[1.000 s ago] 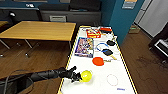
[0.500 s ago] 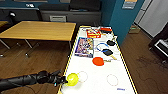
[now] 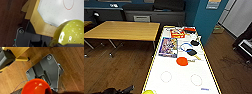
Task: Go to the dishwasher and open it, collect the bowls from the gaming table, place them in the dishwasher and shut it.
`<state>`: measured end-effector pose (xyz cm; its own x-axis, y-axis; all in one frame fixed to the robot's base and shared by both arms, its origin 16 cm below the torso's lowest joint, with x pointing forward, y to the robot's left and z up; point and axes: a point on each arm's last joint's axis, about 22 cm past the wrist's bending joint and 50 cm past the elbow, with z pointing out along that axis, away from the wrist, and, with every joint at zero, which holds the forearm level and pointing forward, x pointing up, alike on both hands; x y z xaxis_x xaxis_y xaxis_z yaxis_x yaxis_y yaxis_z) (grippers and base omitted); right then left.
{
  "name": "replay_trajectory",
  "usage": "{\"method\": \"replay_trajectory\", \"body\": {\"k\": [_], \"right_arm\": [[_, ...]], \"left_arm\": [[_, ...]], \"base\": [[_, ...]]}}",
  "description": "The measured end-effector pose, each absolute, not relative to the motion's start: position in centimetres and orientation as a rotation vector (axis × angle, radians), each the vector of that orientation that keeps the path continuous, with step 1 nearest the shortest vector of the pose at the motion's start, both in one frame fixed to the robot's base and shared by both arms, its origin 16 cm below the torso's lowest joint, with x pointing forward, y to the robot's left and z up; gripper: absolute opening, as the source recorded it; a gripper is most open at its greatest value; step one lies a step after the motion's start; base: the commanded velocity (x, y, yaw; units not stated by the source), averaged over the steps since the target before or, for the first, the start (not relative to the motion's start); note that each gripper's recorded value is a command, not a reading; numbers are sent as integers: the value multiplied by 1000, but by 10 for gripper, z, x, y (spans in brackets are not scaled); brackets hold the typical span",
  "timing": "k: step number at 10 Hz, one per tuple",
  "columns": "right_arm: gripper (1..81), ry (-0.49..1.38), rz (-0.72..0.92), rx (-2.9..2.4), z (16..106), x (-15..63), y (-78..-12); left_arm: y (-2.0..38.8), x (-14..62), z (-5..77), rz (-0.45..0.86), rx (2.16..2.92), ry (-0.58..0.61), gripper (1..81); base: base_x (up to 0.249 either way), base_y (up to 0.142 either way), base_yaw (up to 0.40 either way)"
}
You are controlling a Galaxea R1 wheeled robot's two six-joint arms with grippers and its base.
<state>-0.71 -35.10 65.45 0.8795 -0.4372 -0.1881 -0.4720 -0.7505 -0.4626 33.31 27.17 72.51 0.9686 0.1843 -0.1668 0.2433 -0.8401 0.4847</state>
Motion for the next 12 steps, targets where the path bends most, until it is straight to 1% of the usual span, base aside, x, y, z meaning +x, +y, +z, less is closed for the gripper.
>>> {"method": "replay_trajectory", "body": {"k": [1,2,4,5,6,8,9,10,12], "right_arm": [[10,658,93,-2543,653,-8,-353],[10,658,92,-2545,653,-8,-354],[10,659,93,-2541,652,-8,-352],[10,658,93,-2541,652,-8,-352],[10,658,93,-2540,652,-8,-351],[10,654,105,-2542,648,-11,-350],[10,651,115,-2542,645,-14,-348],[10,648,117,-2548,639,-16,-348],[10,642,132,-2556,628,-23,-345]], "left_arm": [[287,319,728,-158,2609,277,10],[293,301,728,-187,2614,208,10],[295,265,732,-292,2563,111,10],[302,251,730,-339,2537,102,10],[310,241,725,-358,2512,91,10],[328,219,708,-390,2486,164,10],[329,198,699,-426,2474,178,10],[332,182,685,-446,2476,163,10],[323,157,646,-439,2476,144,10]], "base": [[0,0,0],[0,0,0],[0,0,0],[0,0,0],[0,0,0],[0,0,0],[0,0,0],[0,0,0],[0,0,0]]}}
